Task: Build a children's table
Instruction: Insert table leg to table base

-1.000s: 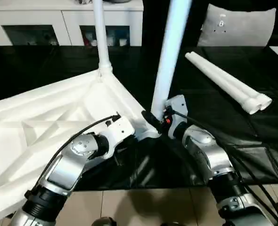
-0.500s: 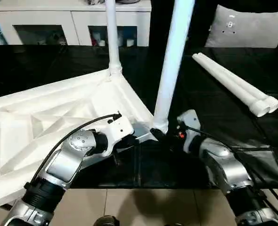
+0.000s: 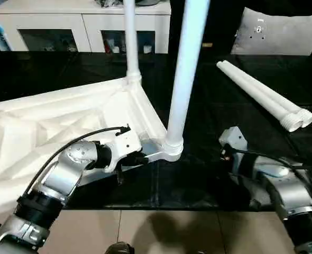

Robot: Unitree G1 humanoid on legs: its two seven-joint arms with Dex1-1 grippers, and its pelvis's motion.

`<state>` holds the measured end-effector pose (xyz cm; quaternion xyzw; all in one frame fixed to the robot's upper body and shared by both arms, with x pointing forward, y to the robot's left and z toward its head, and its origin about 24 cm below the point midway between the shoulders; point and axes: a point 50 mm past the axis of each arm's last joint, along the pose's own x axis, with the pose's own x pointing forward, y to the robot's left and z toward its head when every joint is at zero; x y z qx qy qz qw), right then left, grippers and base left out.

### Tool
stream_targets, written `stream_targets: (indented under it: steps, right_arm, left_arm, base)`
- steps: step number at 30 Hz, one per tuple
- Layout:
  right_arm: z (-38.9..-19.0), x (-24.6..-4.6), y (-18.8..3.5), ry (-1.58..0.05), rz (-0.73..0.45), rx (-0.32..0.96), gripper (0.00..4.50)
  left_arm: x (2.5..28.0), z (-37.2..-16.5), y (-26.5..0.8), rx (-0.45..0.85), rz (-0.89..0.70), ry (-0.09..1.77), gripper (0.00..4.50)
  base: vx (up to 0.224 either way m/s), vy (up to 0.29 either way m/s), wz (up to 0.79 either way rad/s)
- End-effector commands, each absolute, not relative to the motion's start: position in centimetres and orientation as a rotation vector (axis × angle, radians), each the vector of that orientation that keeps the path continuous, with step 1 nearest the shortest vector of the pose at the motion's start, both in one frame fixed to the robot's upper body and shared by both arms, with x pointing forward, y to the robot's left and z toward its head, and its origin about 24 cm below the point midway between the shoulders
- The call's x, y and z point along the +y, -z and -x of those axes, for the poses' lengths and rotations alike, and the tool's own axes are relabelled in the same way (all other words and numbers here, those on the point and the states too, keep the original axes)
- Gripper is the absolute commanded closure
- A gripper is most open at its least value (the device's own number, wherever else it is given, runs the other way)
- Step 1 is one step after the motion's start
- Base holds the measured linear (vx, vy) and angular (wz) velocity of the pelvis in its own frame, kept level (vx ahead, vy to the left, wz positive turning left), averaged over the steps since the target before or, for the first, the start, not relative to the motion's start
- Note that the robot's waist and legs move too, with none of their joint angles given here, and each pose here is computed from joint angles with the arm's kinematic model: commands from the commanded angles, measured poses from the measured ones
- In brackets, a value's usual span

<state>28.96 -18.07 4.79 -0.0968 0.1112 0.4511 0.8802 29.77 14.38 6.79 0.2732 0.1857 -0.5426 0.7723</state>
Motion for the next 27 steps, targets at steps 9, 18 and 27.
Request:
stream_targets:
  steps: [9, 18, 27]
  right_arm:
    - [-28.8, -16.8, -6.2, -1.119, 0.243, 0.192, 0.04]
    - [-29.2, -15.3, -6.1, -1.196, 0.271, 0.195, 0.04]
    - [-29.3, -14.4, -6.1, -1.287, 0.214, 0.216, 0.57]
  left_arm:
    - [13.9, -29.5, -7.0, 0.405, -0.708, 1.359, 4.5]
    - [13.1, -29.0, -7.0, 0.408, -0.749, 1.483, 4.5]
    - [13.0, -29.3, -7.1, 0.402, -0.769, 1.495, 4.5]
  base:
    - [0.0, 0.0, 0.0]
    - [0.0, 0.0, 0.0]
    - [0.0, 0.0, 0.0]
